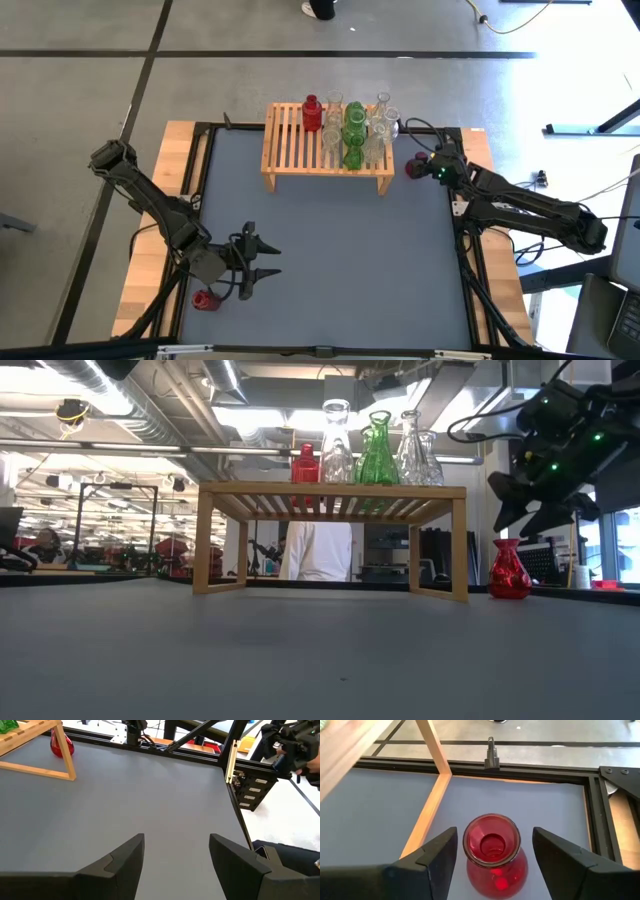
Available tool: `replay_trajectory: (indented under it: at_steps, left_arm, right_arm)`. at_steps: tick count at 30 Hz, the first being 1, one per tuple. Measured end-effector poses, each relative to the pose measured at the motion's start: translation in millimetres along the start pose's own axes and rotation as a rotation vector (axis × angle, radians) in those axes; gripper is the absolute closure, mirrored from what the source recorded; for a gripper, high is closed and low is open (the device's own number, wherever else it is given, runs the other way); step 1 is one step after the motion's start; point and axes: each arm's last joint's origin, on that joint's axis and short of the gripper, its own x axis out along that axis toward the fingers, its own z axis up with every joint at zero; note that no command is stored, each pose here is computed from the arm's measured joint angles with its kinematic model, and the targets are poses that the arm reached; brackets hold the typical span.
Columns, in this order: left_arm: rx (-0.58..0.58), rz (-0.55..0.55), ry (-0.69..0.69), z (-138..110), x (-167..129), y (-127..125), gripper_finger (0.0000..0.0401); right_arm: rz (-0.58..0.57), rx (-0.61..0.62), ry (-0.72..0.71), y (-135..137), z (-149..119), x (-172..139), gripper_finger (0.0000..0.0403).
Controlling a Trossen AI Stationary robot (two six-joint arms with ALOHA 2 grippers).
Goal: Sort vases onto shelf
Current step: Put the red vase on the shelf aligned with the other red vase
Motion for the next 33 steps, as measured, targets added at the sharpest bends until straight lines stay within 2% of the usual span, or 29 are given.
replay_trajectory:
  at_steps: [13, 25, 33]
  left_arm:
    - [0.001, 0.000, 0.000, 0.0, 0.0, 0.0, 0.0183]
    - [0.003, 0.003, -0.001, 0.0, 0.0, 0.1, 0.0183]
    - [0.002, 0.003, -0.001, 0.0, 0.0, 0.1, 0.0183]
  right_arm:
    - [0.023, 0.011, -0.016, -2.1, -15.4, 12.0, 0.0159]
    - [0.012, -0.045, -0.016, 3.9, -16.9, 22.8, 0.0159]
    - [-0.061, -0.080, 0.001, 4.9, -21.5, 31.7, 0.0159]
